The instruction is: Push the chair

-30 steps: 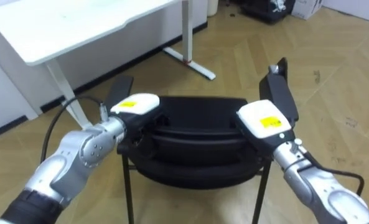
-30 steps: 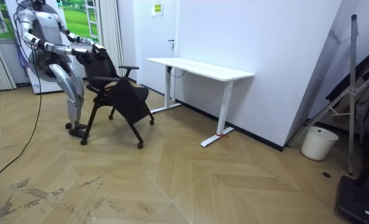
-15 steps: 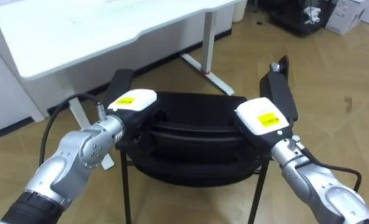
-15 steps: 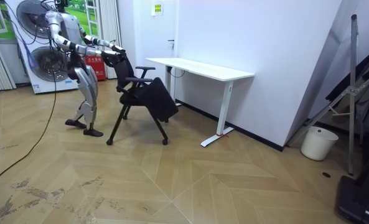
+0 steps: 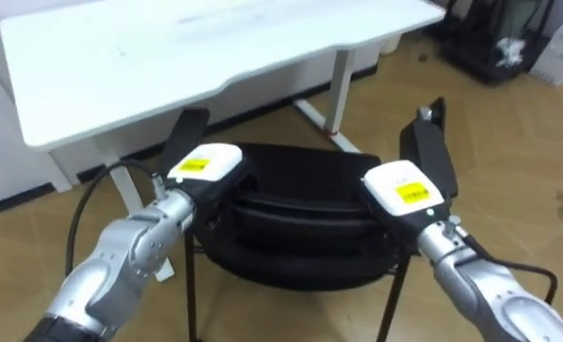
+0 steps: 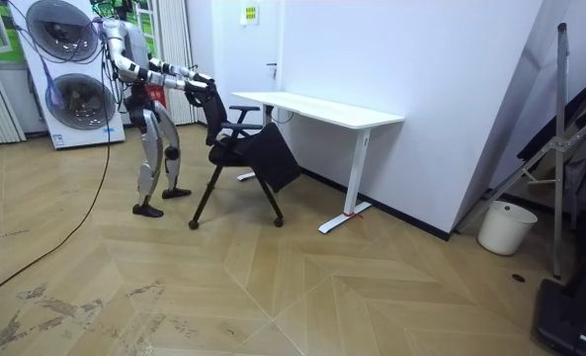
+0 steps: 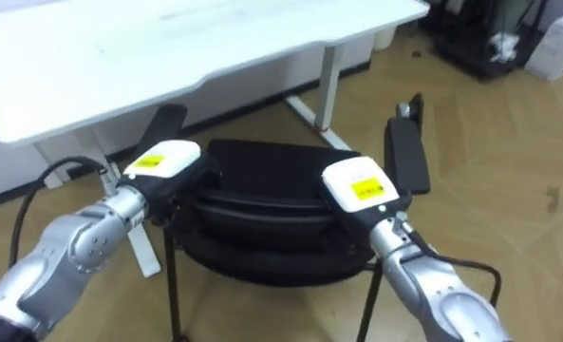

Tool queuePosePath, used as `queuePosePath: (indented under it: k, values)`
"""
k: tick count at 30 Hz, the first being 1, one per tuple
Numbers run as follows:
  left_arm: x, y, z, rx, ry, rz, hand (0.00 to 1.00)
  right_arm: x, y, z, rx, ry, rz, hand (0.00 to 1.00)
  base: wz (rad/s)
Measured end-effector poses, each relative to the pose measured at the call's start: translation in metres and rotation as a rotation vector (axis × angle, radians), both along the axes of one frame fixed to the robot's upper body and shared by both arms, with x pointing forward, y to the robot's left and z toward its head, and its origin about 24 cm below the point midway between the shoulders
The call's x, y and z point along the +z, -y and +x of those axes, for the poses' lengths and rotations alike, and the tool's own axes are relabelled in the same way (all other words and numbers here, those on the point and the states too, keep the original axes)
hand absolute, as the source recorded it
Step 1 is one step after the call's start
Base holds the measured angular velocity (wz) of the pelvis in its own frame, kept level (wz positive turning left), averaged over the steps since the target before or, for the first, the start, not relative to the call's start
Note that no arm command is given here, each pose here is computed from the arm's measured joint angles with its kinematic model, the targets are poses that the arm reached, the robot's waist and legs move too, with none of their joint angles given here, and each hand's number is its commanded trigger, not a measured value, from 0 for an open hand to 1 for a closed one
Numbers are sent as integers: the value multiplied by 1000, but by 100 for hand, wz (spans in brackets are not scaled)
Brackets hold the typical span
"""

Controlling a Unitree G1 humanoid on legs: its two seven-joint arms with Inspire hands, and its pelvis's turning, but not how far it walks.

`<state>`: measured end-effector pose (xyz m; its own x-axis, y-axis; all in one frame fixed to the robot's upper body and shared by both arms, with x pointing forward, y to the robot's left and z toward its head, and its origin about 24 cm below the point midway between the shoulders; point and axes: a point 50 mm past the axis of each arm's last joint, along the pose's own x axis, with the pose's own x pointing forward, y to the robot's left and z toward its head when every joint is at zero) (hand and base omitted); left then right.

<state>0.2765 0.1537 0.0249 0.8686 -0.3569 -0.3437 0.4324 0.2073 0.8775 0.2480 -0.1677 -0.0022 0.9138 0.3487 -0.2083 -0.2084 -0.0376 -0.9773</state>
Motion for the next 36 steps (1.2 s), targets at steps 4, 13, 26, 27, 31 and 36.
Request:
queuePosePath:
  k: [4, 13, 26, 27, 31, 36]
  values:
    - [0, 0, 0, -3, 1, -10, 100, 4, 1, 1, 14, 16, -18, 100, 17]
    - [4, 3, 3, 3, 25, -32, 100, 11, 4, 3, 22, 51, -28, 100, 35]
    - [2, -10, 1, 19, 23, -8, 100, 8, -10, 5, 55, 43, -40, 100, 52]
    - [2, -9, 1, 13, 18, -6, 100, 7, -8, 5, 50, 37, -40, 100, 94]
    - [2, -6, -1, 1, 31, -15, 100, 8, -3, 2, 47, 20, -34, 100, 49]
    - [1, -2, -1, 3, 36, -18, 100, 11, -1, 1, 54, -11, -59, 100, 23]
